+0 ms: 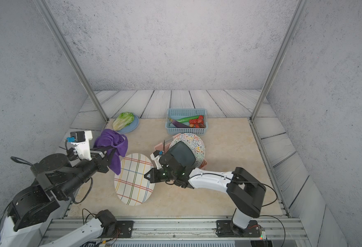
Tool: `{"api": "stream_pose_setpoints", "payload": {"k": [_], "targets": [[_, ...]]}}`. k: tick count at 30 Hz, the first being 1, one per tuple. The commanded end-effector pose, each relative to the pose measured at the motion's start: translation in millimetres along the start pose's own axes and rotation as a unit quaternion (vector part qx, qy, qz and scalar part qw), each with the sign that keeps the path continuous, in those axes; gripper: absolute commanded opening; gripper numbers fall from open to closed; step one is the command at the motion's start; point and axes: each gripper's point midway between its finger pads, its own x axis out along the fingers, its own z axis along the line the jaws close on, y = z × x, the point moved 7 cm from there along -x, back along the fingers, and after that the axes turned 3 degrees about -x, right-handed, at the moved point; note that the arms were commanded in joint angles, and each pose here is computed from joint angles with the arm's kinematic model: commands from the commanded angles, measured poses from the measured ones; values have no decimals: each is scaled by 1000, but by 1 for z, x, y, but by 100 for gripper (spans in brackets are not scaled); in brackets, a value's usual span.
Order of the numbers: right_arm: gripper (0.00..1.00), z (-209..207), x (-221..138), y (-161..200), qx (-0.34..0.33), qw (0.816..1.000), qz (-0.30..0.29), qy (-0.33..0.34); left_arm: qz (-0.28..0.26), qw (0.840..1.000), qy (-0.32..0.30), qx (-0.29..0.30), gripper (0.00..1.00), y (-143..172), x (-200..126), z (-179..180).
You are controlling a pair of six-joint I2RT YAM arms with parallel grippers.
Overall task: Wipe the wet plate dry
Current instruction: Place the plate at the center of the board.
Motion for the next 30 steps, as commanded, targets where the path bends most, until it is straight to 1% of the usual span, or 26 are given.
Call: {"api": "stream_pose_setpoints", "payload": {"k": [1, 3, 5, 8, 9, 10, 12, 13, 16, 18, 21, 24, 26, 28, 30], "targets": [[0, 13, 18, -28, -10, 998, -55, -24, 27, 999, -20, -2, 0, 14, 8, 6], [0, -3, 34, -25, -1, 999, -48, 1, 33, 999, -20, -5, 0, 18, 10, 7], [0, -23, 49, -18, 8, 998, -37, 42, 38, 999, -18, -9, 0, 23, 11, 8], [0, -50, 63, -6, 17, 995, -13, 97, 43, 999, -15, -12, 0, 27, 14, 8], [2, -59, 66, -1, 16, 993, -3, 115, 43, 999, -13, -13, 0, 27, 15, 8], [6, -68, 69, 5, 16, 991, 8, 132, 44, 999, -13, -13, 0, 28, 16, 8], [20, -84, 71, 16, 17, 984, 36, 171, 46, 999, -12, -14, 0, 29, 18, 7], [25, -90, 72, 21, 15, 981, 50, 186, 47, 999, -11, -14, 0, 29, 19, 7], [38, -99, 69, 32, 8, 974, 79, 212, 48, 999, -10, -14, 0, 30, 23, 6], [47, -99, 64, 35, -4, 970, 89, 227, 50, 999, -10, -14, 0, 31, 26, 5], [55, -91, 53, 39, -28, 966, 100, 238, 55, 998, -11, -13, 0, 34, 33, 4], [62, -71, 31, 40, -52, 967, 97, 230, 67, 997, -28, -10, 0, 42, 44, 7], [66, -57, 9, 38, -62, 970, 83, 222, 74, 996, -39, -10, 0, 47, 50, 10], [68, -43, -15, 32, -72, 971, 68, 216, 75, 996, -45, -15, 0, 51, 55, 11], [67, -29, -44, 21, -87, 968, 46, 231, 76, 996, -49, -17, 0, 55, 61, 13]]}}
